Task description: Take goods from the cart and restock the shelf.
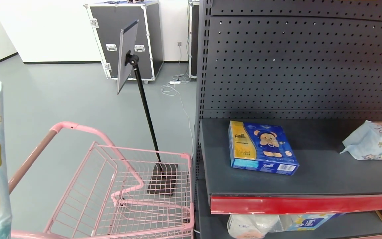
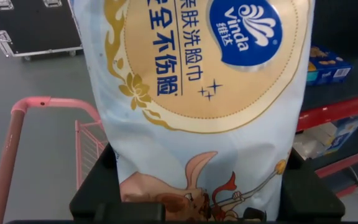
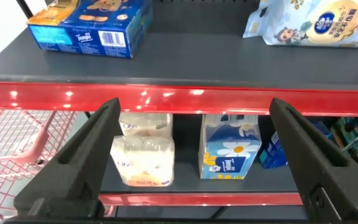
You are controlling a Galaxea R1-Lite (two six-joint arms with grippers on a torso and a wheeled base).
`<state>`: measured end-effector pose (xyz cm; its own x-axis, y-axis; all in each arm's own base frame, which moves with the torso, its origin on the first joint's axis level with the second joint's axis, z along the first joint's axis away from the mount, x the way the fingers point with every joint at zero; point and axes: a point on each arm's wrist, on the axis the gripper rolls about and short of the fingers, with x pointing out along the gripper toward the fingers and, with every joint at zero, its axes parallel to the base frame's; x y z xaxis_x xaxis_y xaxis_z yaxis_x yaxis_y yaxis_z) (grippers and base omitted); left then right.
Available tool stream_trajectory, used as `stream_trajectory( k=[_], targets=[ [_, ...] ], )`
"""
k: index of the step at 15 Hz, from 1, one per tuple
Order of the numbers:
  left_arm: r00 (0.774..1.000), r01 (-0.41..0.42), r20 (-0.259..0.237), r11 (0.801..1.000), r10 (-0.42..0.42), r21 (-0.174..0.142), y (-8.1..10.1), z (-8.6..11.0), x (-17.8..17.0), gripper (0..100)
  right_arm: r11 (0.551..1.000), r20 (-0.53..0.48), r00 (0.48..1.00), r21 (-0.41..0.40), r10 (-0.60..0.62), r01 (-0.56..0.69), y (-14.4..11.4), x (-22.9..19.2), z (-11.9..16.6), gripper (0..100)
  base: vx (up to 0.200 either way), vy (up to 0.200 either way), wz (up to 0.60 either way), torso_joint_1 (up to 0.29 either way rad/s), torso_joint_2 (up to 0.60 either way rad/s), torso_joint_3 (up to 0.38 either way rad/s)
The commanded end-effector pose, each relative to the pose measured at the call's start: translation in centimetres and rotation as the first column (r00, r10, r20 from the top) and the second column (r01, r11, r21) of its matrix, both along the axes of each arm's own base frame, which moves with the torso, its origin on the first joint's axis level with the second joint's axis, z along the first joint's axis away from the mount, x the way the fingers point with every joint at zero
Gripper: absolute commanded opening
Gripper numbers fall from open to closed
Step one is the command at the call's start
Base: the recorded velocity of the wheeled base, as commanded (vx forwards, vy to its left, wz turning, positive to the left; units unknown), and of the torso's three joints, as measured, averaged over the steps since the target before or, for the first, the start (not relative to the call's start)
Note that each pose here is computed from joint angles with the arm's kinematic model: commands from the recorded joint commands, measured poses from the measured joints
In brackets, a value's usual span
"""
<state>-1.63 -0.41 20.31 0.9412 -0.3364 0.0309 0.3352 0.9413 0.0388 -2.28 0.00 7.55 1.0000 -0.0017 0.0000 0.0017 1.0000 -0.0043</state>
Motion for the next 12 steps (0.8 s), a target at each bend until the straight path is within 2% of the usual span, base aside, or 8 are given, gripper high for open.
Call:
stream_trajectory(
  k=[1, 10, 12],
  targets=[
    [1.000, 0.000, -0.003, 1.000, 0.000, 0.003, -0.01, -0.04, 0.07, 0, 1.000, 0.000, 1.000, 0.000, 0.000, 0.000, 0.00, 0.00, 0.00, 100, 0.000, -0.200, 0.00, 0.002, -0.01, -0.012],
    [1.000, 0.002, 0.000, 1.000, -0.002, 0.004, 0.00, -0.31, -0.09, 0, 1.000, 0.000, 1.000, 0.001, 0.003, -0.003, 0.01, 0.00, 0.00, 100, 0.000, -0.200, 0.00, 0.006, 0.00, 0.000],
    [1.000, 0.001, 0.007, 1.000, -0.001, 0.023, 0.00, -0.31, -0.09, 0, 1.000, 0.000, 1.000, 0.000, 0.003, -0.003, 0.01, 0.00, 0.00, 100, 0.000, -0.200, 0.00, 0.005, 0.00, 0.000]
  ],
)
